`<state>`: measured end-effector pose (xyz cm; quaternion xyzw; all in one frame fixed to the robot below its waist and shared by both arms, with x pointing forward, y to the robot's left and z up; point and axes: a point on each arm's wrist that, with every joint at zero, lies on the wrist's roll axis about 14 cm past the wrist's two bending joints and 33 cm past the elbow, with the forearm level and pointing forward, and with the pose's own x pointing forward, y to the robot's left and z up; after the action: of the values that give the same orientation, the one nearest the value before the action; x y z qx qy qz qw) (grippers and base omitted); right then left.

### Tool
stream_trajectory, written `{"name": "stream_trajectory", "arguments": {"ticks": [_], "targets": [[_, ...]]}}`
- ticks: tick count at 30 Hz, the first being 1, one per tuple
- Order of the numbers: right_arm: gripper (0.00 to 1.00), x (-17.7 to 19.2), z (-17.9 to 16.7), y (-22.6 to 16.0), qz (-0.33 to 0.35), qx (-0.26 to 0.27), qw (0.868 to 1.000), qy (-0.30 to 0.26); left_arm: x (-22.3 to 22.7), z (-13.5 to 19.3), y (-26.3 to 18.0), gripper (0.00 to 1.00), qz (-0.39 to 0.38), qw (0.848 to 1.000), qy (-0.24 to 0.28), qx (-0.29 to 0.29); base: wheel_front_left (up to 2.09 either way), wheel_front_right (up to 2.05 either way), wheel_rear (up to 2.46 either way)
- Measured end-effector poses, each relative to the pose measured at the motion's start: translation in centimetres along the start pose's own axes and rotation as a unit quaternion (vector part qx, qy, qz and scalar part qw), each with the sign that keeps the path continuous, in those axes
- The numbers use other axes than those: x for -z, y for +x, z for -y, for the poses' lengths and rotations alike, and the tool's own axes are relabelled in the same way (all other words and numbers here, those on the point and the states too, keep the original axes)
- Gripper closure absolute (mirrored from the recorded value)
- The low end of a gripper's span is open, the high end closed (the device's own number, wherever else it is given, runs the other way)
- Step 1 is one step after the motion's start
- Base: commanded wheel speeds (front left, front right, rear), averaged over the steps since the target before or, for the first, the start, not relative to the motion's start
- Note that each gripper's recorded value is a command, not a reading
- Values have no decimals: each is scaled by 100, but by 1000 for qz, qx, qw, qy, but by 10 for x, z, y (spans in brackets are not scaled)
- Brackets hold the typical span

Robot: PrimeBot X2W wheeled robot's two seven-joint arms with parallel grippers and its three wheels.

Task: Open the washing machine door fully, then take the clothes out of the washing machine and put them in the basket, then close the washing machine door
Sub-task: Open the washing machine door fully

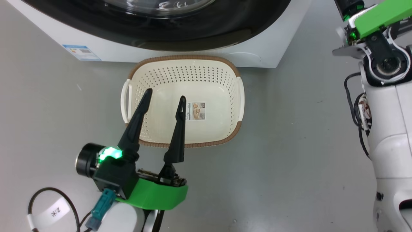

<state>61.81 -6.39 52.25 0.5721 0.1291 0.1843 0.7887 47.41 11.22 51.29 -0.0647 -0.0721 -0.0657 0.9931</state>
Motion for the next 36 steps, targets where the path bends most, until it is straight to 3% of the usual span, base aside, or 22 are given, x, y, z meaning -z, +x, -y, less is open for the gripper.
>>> {"name": "stream_trajectory", "arguments": {"ticks": [22, 36], "targets": [[100, 20, 4, 46, -76, 7, 997, 16, 10, -15, -1, 0, -12, 1000, 12, -15, 0, 0, 0], [100, 29, 4, 61, -149, 11, 988, 30, 17, -21, -4, 0, -23, 999, 18, -23, 0, 0, 0]]}}
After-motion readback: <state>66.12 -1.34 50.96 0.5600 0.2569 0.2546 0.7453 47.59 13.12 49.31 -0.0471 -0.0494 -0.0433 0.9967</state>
